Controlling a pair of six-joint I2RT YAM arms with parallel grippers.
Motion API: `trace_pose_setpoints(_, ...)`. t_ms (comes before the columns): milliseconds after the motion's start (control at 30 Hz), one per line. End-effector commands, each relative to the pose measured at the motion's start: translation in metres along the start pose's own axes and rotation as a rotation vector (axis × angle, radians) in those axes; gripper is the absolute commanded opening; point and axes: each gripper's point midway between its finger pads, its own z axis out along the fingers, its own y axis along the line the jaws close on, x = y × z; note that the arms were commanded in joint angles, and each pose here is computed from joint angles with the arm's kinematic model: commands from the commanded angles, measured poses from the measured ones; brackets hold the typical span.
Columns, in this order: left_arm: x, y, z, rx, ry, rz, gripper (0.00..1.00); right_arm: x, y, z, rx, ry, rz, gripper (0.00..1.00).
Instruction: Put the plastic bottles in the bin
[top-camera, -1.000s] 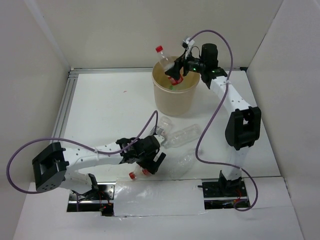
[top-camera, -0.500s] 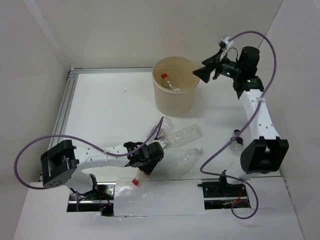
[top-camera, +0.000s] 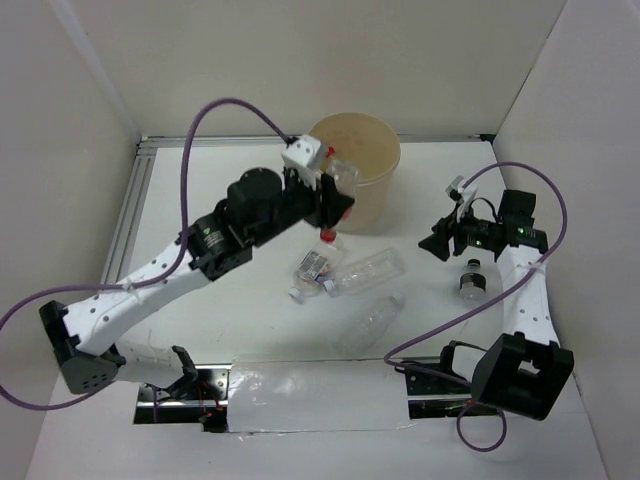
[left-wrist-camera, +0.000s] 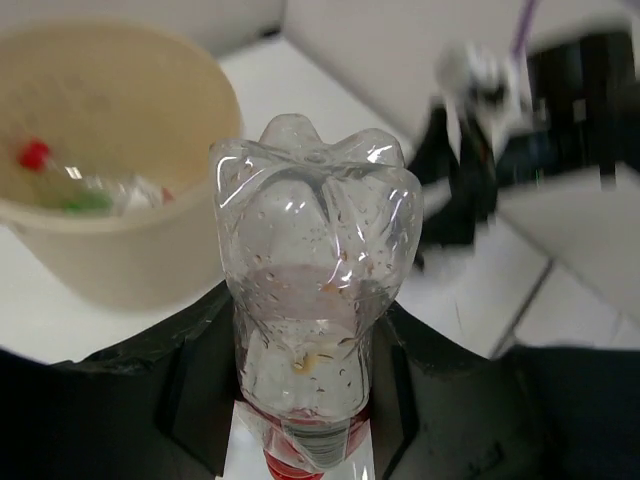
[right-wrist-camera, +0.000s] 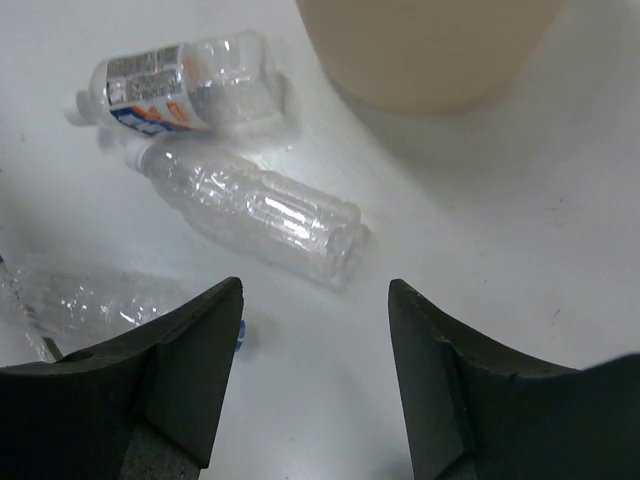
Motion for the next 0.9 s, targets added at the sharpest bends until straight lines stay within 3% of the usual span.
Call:
trace_pose_setpoints(0,-0.049,0.021,0.058,0.003,-0.196,0.057,0.0,0.024,0.01,-0.008,0.029,0.059,-0.048,0.68)
trace_pose_setpoints(33,-0.092,0.031,0.062,-0.013,-0.308,0.05,0.0,0.03,0.008,-0.009,0.04,0.071,-0.035,0.68)
trace_pose_setpoints(100,-0.114,0.041,0.081,-0.016,-0.368,0.03,0.02,0.038,0.01,-0.01,0.063,0.092,-0.01,0.69)
trace_pose_setpoints(233,-0.132,0.085,0.131,-0.12,-0.415,-0.025,0.09,0.047,0.002,-0.015,0.144,0.134,0.042,0.74)
trace_pose_setpoints(300,-0.122,0.116,0.158,-0.208,-0.395,-0.051,0.2,0.053,-0.005,-0.019,0.209,0.165,0.083,0.79)
trace_pose_setpoints(400,-0.103,0.151,0.185,-0.265,-0.357,-0.076,0.51,0.055,-0.025,-0.028,0.331,0.194,0.102,0.88)
trace_pose_setpoints(433,-0.1,0.152,0.189,-0.27,-0.335,-0.085,0.65,0.052,-0.029,-0.03,0.365,0.192,0.135,0.9)
trace_pose_setpoints(467,-0.095,0.162,0.193,-0.281,-0.314,-0.085,0.9,0.055,-0.032,-0.033,0.391,0.205,0.152,0.91)
trace_pose_setpoints(500,-0.089,0.167,0.197,-0.281,-0.291,-0.084,1.0,0.058,-0.039,-0.037,0.444,0.222,0.167,0.93)
trace_pose_setpoints(633,-0.089,0.161,0.192,-0.229,-0.281,-0.078,1.0,0.06,-0.055,-0.048,0.565,0.239,0.24,0.95)
trace_pose_setpoints(733,-0.104,0.151,0.167,-0.215,-0.278,-0.02,1.0,0.073,-0.065,-0.057,0.651,0.305,0.317,0.97)
trace_pose_setpoints(767,-0.125,0.142,0.143,-0.211,-0.316,0.023,1.0,0.075,-0.068,-0.061,0.671,0.309,0.324,0.97)
trace_pose_setpoints(867,-0.09,0.129,0.107,-0.214,-0.227,0.118,1.0,0.077,-0.08,-0.076,0.771,0.329,0.337,0.97)
